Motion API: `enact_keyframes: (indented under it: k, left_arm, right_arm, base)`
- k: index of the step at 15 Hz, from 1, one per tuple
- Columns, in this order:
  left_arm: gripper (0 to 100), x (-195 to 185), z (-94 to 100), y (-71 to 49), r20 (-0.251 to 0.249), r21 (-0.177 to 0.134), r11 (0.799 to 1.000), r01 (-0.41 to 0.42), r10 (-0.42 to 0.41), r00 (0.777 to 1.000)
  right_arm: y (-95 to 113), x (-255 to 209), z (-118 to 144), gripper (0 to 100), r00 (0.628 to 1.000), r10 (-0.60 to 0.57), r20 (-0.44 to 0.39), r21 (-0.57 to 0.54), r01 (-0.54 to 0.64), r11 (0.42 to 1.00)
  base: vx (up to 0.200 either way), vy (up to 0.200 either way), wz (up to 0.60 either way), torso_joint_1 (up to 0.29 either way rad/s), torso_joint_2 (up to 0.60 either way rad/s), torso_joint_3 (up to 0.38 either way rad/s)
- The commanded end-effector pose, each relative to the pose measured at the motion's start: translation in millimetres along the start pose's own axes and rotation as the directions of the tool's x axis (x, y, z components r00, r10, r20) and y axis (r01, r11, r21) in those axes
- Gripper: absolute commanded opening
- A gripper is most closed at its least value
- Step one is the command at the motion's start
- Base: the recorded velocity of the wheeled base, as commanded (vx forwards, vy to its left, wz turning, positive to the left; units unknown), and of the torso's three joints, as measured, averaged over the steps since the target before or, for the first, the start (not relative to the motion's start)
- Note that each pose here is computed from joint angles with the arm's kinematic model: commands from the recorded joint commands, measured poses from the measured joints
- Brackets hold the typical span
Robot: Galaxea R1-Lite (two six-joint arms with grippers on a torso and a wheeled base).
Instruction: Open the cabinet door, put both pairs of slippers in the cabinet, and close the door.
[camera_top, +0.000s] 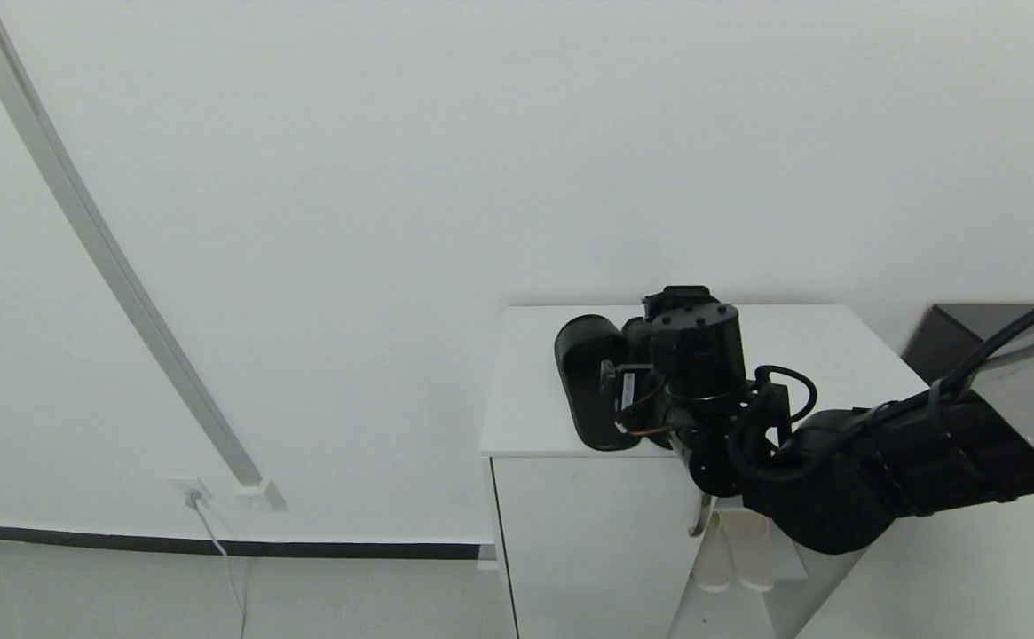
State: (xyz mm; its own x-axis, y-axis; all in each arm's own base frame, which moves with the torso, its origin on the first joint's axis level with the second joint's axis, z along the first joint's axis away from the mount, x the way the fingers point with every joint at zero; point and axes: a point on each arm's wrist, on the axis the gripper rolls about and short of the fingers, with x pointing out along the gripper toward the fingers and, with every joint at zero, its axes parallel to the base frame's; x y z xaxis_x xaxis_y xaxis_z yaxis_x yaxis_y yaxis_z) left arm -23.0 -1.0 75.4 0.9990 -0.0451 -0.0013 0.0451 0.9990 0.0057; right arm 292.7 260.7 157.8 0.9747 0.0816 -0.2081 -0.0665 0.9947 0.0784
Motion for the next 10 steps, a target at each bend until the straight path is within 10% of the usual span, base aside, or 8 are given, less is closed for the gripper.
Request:
enact_keyframes:
  k: [1,10]
  left_arm:
    - [0,0,0.2,0.0,0.000,-0.003,1.000,-0.001,0.001,1.000]
    - [0,0,0.2,0.4,0.000,-0.012,1.000,-0.017,0.017,1.000]
  right_arm:
    - [2,7,-16,100,1.000,-0.001,-0.021,-0.040,0.000,0.999]
    - [1,70,-21,100,1.000,0.004,0.005,-0.042,-0.004,0.999]
  base:
    - [0.000,0.000,0.00,0.000,0.00,0.000]
    - [0.000,0.000,0.00,0.000,0.00,0.000]
